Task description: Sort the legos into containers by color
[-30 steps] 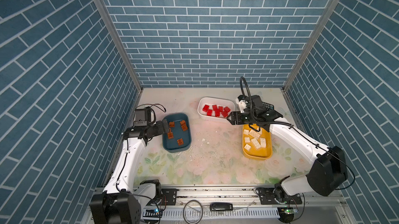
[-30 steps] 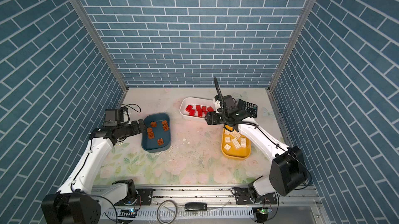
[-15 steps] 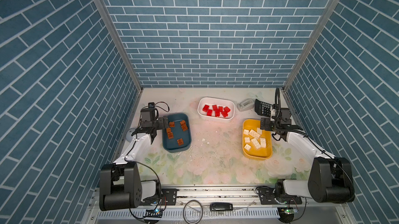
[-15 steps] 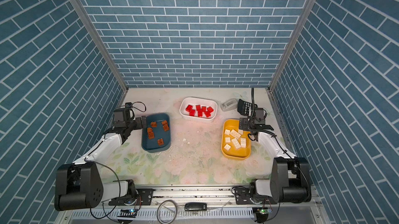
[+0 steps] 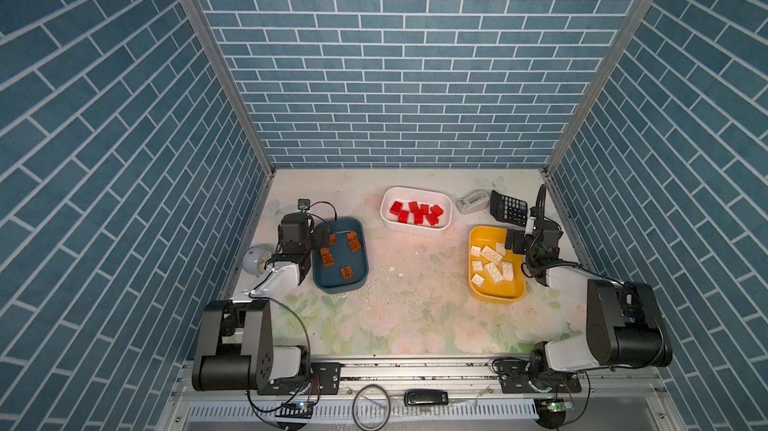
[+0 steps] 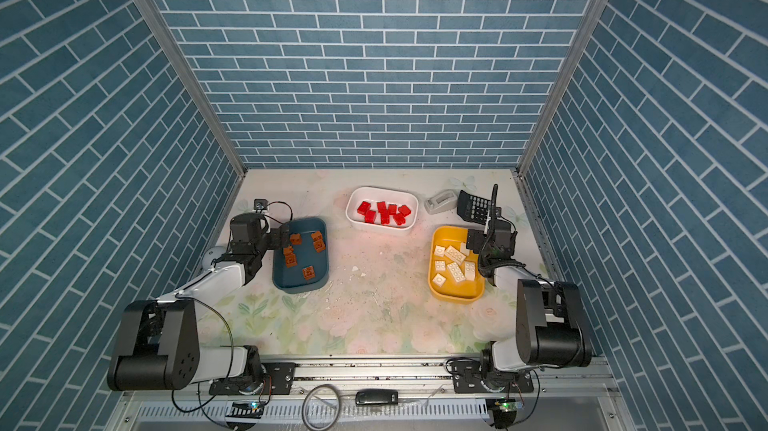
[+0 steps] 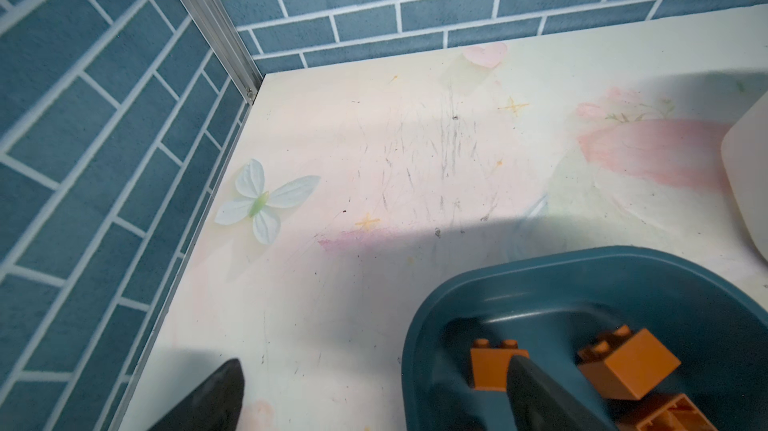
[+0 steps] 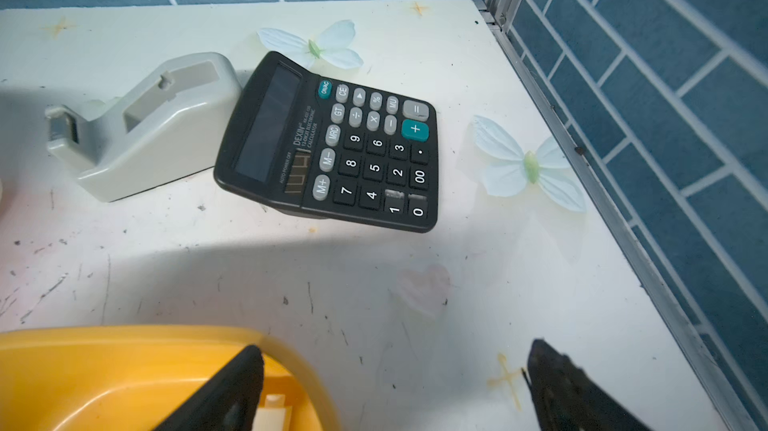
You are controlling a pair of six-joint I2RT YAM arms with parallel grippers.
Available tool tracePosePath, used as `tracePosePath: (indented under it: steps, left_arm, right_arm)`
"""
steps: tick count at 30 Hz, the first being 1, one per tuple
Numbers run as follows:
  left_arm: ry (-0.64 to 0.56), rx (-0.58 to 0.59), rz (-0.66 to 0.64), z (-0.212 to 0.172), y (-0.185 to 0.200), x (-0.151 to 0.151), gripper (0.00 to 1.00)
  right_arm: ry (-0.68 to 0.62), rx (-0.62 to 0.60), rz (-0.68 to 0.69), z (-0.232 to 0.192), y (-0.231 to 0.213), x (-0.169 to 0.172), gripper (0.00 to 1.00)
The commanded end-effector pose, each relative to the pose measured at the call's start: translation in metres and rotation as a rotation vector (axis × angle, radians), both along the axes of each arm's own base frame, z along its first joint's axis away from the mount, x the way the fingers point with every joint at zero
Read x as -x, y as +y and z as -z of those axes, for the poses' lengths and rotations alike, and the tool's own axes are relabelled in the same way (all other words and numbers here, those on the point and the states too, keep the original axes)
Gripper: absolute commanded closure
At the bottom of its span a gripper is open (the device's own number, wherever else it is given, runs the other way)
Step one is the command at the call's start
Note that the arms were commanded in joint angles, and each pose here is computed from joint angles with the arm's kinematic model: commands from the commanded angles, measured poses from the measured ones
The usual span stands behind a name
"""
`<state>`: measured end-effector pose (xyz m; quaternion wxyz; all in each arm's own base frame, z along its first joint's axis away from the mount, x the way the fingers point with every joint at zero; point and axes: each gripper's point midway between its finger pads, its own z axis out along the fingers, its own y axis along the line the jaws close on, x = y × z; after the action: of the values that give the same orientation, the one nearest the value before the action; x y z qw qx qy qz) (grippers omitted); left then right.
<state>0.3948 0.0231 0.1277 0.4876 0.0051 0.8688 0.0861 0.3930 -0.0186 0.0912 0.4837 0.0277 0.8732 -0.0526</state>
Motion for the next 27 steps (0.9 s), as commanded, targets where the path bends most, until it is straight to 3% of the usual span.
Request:
tracePosePath:
  steps: [1, 9, 27]
  left_arm:
    - [-0.022, 0.013, 0.037, 0.001, -0.007, -0.006, 0.0]
    - [-0.066, 0.122, 0.072, 0.017, -0.015, -0.012, 0.0]
    - [-0.11, 0.179, 0.099, 0.018, -0.011, -0.01, 0.0]
  right_arm:
    - [-0.113, 0.012, -0.033, -0.027, 0.003, -0.007, 0.01]
    - [-0.229, 0.002, -0.066, -0.048, 0.008, 0.008, 0.01]
    - [-0.196, -0.039, -0.057, -0.024, 0.006, 0.013, 0.01]
